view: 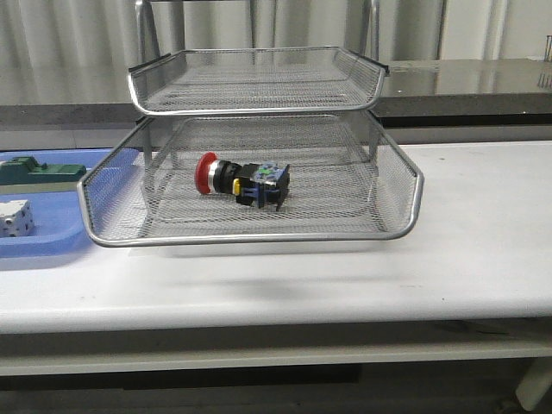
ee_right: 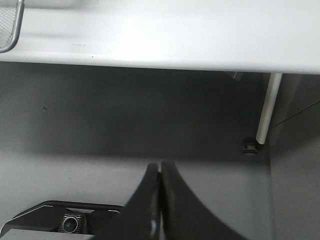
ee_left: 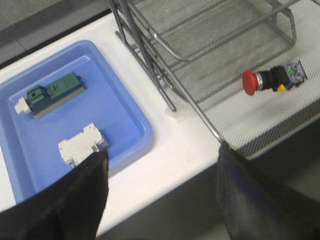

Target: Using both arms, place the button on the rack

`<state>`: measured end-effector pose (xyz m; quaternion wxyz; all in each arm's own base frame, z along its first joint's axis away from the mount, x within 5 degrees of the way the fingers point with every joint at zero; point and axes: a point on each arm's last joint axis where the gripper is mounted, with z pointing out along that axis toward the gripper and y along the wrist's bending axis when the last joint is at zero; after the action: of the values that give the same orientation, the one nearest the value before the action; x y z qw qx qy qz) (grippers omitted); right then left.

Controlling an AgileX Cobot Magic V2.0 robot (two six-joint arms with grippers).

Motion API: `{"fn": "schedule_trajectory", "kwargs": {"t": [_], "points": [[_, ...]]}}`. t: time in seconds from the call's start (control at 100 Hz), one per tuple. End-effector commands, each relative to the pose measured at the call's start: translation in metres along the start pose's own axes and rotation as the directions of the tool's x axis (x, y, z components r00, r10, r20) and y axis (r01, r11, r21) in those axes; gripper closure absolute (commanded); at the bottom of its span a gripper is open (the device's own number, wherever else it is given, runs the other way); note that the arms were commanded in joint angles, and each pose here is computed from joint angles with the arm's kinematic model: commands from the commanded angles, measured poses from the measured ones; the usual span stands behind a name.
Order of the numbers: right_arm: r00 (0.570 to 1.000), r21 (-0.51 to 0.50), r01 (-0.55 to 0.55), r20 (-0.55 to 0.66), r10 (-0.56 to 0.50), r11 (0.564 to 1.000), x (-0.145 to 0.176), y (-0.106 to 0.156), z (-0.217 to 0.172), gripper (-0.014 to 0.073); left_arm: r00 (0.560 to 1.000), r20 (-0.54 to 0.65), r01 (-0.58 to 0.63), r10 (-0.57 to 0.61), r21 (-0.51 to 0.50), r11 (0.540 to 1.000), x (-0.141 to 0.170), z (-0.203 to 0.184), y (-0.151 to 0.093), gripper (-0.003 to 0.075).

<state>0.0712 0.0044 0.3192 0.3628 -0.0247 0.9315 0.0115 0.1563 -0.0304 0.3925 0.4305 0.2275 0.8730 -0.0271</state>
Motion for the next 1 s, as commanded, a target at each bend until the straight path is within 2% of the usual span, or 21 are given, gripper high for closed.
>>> {"fn": "schedule_trajectory", "kwargs": {"t": [0.0, 0.37, 0.62, 0.74, 0.99], "points": [[0.997, 0.008, 0.0, 0.076, -0.001, 1.0, -0.01, -0.001, -0.008, 0.0665, 0.995, 0.098, 0.037, -0.034, -0.031, 0.999, 0.006, -0.013, -0.004, 0.0281], [0.997, 0.008, 0.0, 0.076, -0.001, 1.0, -0.01, -0.001, -0.008, 0.0665, 0.97, 0.127, 0.221, -0.21, -0.084, 0.972, 0.074, -0.029, -0.024, 0.0281], [0.997, 0.008, 0.0, 0.076, -0.001, 1.0, -0.01, -0.001, -0.008, 0.0665, 0.947, 0.064, 0.318, -0.314, -0.078, 0.945, 0.101, -0.025, -0.032, 0.0295], [0.997, 0.008, 0.0, 0.076, -0.001, 1.0, -0.01, -0.001, -0.008, 0.0665, 0.946, 0.062, 0.323, -0.319, -0.078, 0.943, 0.103, -0.025, -0.033, 0.0389], [0.997, 0.008, 0.0, 0.076, -0.001, 1.0, -0.01, -0.001, -0.008, 0.0665, 0.945, 0.068, 0.323, -0.319, -0.078, 0.943, 0.102, -0.025, -0.033, 0.0706]]}}
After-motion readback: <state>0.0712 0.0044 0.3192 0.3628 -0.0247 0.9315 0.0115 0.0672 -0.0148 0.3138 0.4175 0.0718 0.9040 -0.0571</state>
